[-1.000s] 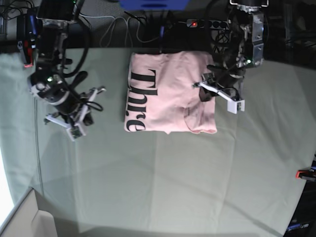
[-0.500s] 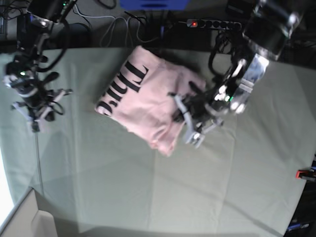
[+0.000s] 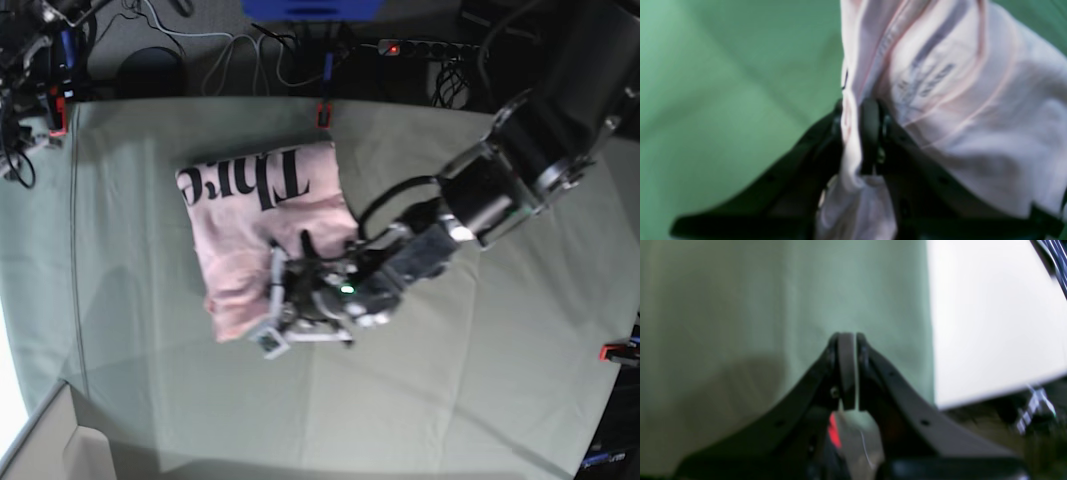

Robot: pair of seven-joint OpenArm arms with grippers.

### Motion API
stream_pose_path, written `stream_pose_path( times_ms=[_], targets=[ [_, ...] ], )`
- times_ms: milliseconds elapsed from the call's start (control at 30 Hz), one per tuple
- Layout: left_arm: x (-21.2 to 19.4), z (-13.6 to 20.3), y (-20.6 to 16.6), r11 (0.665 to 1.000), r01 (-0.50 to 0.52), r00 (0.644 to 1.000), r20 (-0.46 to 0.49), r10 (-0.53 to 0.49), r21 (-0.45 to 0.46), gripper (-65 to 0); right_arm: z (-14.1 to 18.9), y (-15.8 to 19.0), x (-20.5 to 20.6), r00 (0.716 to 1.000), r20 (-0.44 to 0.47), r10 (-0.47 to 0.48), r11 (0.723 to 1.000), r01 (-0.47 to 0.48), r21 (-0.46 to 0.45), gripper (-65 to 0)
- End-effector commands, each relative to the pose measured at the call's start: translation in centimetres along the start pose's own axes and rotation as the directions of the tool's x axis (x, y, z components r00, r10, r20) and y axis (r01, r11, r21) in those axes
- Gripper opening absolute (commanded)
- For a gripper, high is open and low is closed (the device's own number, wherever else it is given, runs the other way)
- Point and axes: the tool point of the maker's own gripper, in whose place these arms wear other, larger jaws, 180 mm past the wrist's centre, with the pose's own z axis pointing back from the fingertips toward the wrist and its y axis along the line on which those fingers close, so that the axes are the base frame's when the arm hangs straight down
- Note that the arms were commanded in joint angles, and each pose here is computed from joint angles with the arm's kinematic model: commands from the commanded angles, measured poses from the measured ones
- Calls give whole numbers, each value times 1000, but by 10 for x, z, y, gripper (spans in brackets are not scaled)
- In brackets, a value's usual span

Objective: Layout the t-shirt on the table in an organized manner, then fold the t-shirt properly

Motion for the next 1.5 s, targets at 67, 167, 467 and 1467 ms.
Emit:
stream_pose_path(
  times_ms=[67,167,467,1467],
  targets=[
    [30,-5,-3,999,46,998,33,-46,1,-650,10,-17,-8,1000,9,-17,999,17,-39,-650],
    [42,-11,-2,995,97,993,63,-98,28,-649,17,-23,-25,999,-13,-50,997,49,-63,-650],
    [39,-16,-4,954,297,950,87,-299,39,-569,28,-28,-53,991,-57,-121,988,114,-101,-650],
    [-124,221,124,742,-492,861,380,338,455,-449,83,-11,-190,900,-318,-297,952,252,-174,-650]
  ],
)
